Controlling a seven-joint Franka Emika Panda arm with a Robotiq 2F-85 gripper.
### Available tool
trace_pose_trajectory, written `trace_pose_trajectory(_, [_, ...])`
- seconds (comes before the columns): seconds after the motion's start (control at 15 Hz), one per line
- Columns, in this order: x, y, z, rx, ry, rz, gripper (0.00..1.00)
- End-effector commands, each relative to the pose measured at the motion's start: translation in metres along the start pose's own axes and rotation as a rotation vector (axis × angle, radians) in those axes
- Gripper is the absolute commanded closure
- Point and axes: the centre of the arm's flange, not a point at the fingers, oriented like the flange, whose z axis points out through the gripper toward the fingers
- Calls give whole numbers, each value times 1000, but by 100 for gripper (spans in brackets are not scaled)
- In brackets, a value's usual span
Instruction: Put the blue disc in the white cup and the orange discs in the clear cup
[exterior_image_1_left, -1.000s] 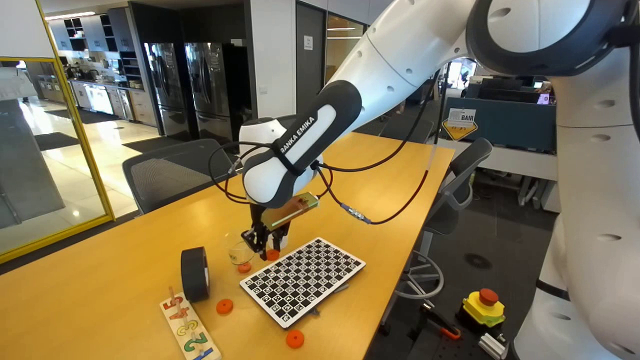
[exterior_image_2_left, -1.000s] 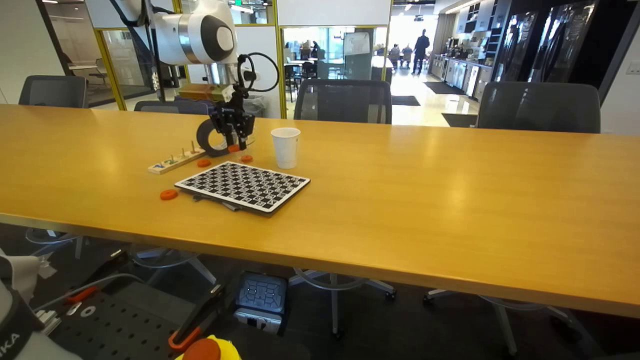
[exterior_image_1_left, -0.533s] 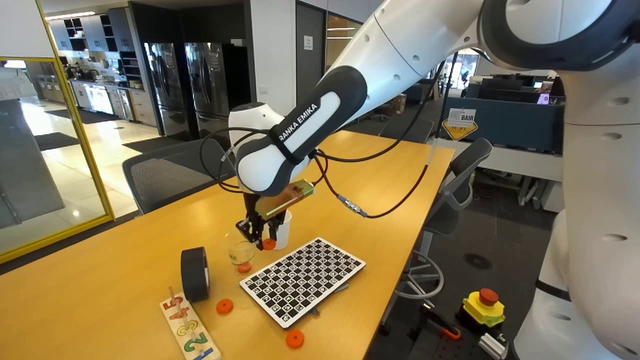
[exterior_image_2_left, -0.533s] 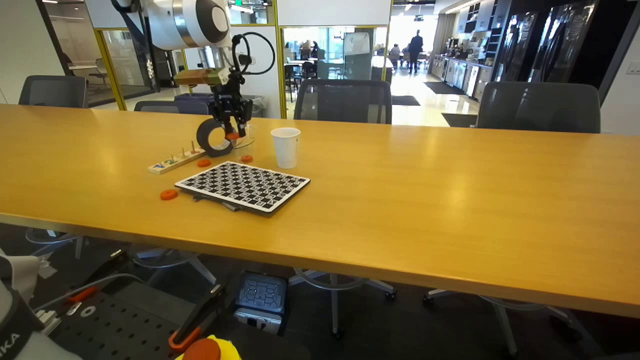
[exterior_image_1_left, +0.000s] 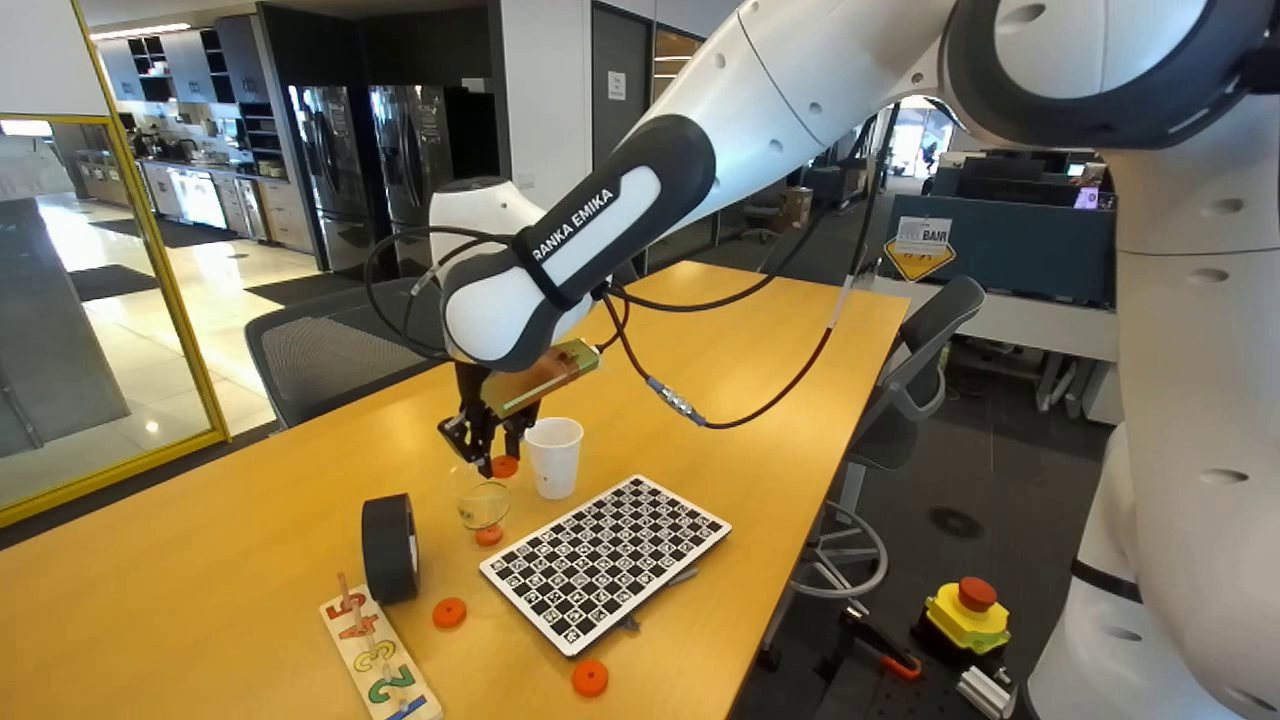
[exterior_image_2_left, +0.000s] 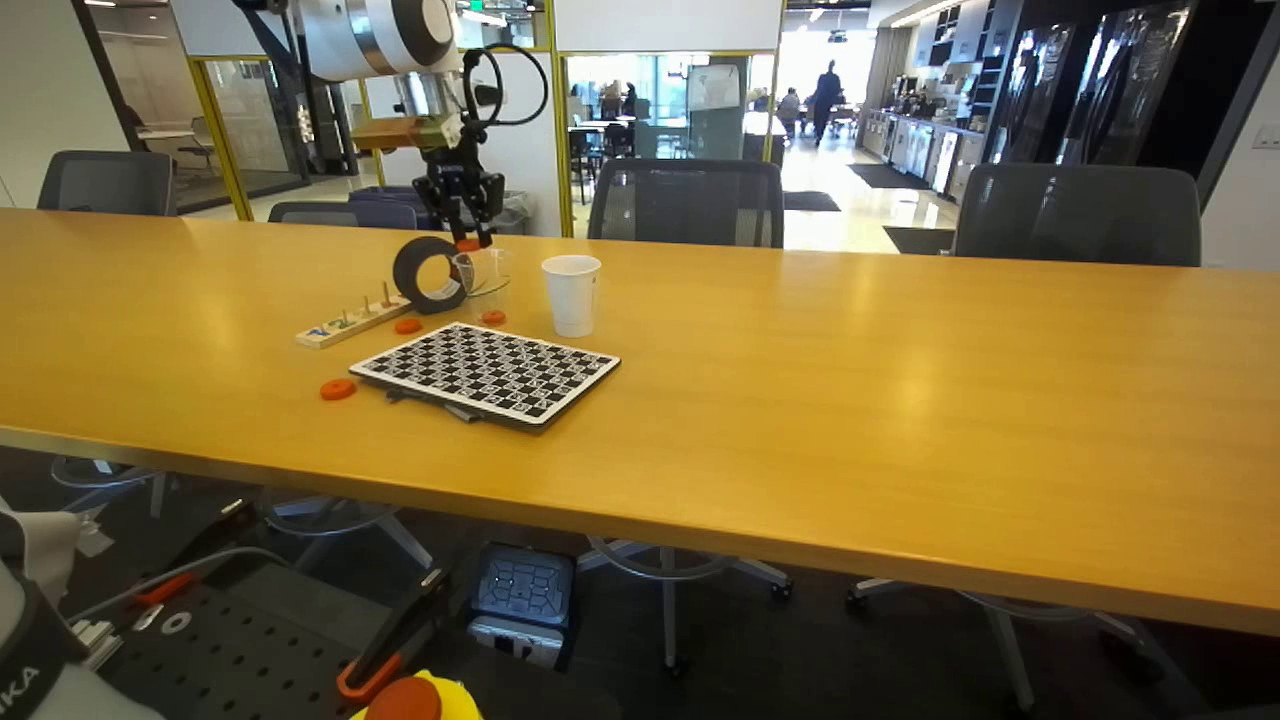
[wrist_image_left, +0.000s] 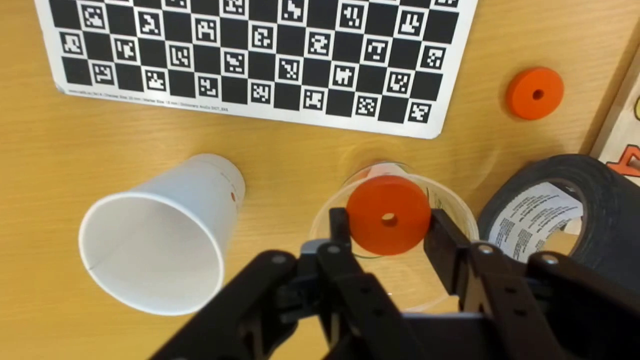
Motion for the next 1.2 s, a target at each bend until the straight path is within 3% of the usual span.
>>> trace_pose_trajectory(0.0, [27,-6,-1,19,29,-41,79])
trace_pose_trajectory(0.4, [38,-9,10,27,20,-76,79])
trace_pose_trajectory(0.47, [39,-10,11,28,9,-78,33])
trace_pose_trajectory(0.53, [39,-9,13,31,0,-86,32])
trace_pose_trajectory(0.8, [29,-11,8,36,-24,-187,3])
trace_pose_trajectory(1.13, [0,-33,-4,14,-25,-456,0])
